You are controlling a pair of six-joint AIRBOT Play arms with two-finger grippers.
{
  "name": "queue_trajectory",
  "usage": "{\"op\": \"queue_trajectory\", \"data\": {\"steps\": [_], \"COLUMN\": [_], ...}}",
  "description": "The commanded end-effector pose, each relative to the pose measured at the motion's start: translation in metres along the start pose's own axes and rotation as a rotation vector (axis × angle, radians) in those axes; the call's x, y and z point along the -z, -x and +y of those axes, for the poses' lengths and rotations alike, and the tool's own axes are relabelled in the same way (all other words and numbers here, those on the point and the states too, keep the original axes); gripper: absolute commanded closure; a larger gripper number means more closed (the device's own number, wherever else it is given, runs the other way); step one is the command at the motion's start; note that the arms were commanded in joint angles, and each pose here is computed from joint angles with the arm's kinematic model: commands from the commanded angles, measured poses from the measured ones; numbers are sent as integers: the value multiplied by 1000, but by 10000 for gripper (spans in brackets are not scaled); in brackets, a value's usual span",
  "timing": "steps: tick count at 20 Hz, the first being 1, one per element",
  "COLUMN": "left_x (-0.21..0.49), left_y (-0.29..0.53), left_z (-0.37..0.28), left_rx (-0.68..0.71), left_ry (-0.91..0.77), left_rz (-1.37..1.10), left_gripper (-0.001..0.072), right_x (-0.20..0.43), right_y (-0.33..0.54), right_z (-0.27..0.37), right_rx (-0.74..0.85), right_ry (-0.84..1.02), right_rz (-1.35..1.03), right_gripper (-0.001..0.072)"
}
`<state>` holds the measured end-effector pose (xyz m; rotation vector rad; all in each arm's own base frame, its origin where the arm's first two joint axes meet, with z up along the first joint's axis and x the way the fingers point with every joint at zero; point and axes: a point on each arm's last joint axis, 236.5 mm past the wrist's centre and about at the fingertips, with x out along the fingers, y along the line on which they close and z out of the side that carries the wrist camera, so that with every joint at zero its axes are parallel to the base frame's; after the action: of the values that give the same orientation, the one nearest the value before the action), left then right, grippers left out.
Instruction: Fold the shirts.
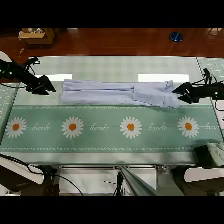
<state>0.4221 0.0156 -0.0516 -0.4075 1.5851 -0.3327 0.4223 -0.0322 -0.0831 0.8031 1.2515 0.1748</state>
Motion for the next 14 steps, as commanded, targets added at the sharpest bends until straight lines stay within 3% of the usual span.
{"op": "queue_trajectory", "data": {"steps": [1,3,4,5,6,7,8,10,14], "left_x": [1,1,1,2,3,6,7,6,-6], "left_y": [-1,-1,-1,-1,-1,-1,0,4,19], "left_z": [-3,-4,-4,-4,-4,-5,-6,-15,-80], "left_rx": [-4,-3,-3,-2,0,2,4,15,157], "left_ry": [-7,-7,-7,-7,-7,-8,-9,-23,-90], "left_rz": [6,8,10,11,18,28,33,17,-69], "left_gripper": [181,181,181,188,303,407,416,617,618], "right_x": [10,17,17,17,15,13,7,-2,4], "right_y": [-35,-56,-60,-60,-56,-47,-34,-2,55], "right_z": [16,26,32,41,48,56,64,82,106], "right_rx": [-62,-61,-64,-79,-89,-98,-105,-116,-70], "right_ry": [-25,-3,41,88,107,129,151,199,294], "right_rz": [56,77,73,71,67,59,38,-16,-80], "right_gripper": [119,146,268,483,646,683,683,683,684]}}
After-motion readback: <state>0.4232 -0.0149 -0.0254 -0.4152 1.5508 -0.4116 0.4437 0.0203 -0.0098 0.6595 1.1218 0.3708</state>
